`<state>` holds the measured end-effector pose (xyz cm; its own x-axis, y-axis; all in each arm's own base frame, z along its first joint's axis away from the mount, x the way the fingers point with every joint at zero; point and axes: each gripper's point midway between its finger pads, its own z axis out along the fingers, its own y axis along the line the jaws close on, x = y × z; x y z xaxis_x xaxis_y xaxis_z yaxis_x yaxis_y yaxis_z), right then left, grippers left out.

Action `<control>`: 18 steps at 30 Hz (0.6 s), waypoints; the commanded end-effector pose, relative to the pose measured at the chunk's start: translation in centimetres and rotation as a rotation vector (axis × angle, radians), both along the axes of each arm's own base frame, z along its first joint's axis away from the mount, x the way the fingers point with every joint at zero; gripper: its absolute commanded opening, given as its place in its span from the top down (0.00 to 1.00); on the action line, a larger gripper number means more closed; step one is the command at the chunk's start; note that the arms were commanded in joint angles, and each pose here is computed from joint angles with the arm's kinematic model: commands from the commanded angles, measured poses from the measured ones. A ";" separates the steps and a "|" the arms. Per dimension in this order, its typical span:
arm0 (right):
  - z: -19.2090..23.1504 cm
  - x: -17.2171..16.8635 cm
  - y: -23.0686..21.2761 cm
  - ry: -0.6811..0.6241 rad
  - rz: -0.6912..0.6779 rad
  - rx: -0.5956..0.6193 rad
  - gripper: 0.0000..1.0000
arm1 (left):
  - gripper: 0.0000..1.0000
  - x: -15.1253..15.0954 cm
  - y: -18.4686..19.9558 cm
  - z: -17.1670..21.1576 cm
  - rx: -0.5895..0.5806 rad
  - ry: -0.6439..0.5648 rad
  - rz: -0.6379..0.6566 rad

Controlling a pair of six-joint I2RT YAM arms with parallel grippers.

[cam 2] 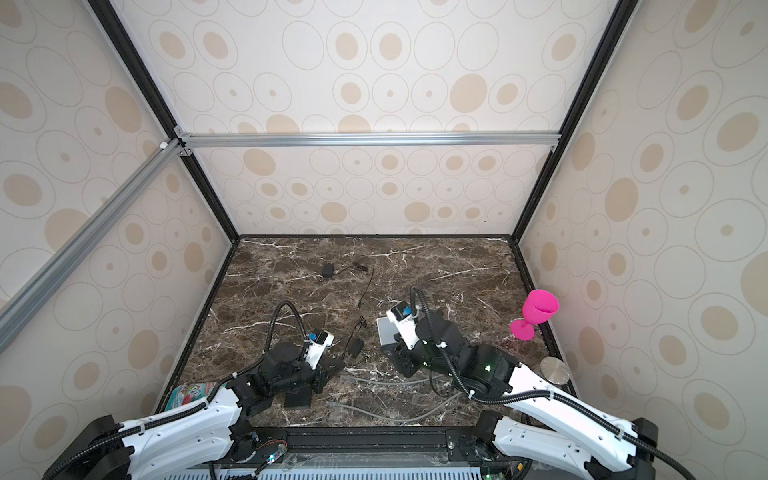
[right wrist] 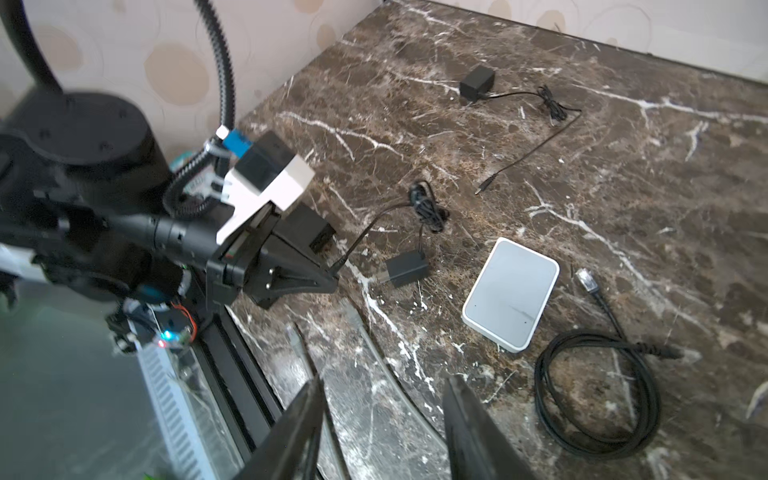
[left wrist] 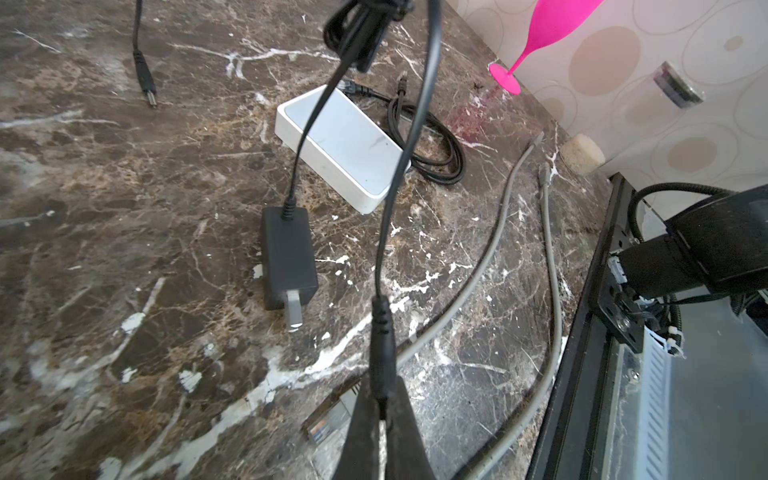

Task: Insert the plug into the switch port

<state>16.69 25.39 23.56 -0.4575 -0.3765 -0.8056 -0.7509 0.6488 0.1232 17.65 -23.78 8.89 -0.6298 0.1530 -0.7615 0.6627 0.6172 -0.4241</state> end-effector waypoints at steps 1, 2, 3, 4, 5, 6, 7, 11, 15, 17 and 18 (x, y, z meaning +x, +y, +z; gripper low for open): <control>-0.7 -1.2 1.1 -0.234 0.216 -0.251 0.48 | 1.00 -0.6 -0.7 0.9 -0.006 0.011 -0.038; -1.2 -2.4 2.0 -0.336 0.332 -0.318 0.47 | 1.00 -0.6 -0.9 1.3 -0.002 0.021 -0.037; -1.7 -3.2 2.6 -0.440 0.427 -0.381 0.46 | 1.00 -0.5 -1.1 1.7 -0.001 0.028 -0.036; -2.6 -4.5 3.1 -0.571 0.561 -0.460 0.46 | 1.00 -0.4 -1.2 2.1 0.004 0.037 -0.038; -3.4 -5.4 3.3 -0.676 0.663 -0.525 0.44 | 1.00 -0.2 -1.3 2.9 0.011 0.038 -0.036; -3.9 -5.8 3.3 -0.738 0.725 -0.563 0.44 | 1.00 -0.1 -1.4 3.6 0.020 0.038 -0.036; -4.0 -5.8 3.3 -0.771 0.746 -0.571 0.40 | 1.00 0.1 -1.5 4.3 0.029 0.038 -0.033; -2.6 -6.5 3.3 -0.791 0.815 -0.585 0.47 | 1.00 -0.1 -2.4 7.0 0.021 0.059 -0.079; -1.5 -5.8 3.2 -0.800 0.786 -0.615 0.58 | 1.00 -0.8 -3.0 7.4 0.098 0.098 -0.169; -1.4 -5.4 3.5 -0.832 0.777 -0.624 0.60 | 1.00 -1.5 -3.6 7.6 0.099 0.114 -0.235; -1.4 -5.4 3.6 -0.847 0.783 -0.629 0.60 | 1.00 -1.7 -4.0 7.7 0.087 0.113 -0.265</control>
<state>10.95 29.07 21.92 0.5539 -0.7277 -0.4045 -0.7103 -0.1596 -0.6856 18.23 -27.57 17.43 -0.6452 0.2675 -0.7157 0.7153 0.5407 -0.4428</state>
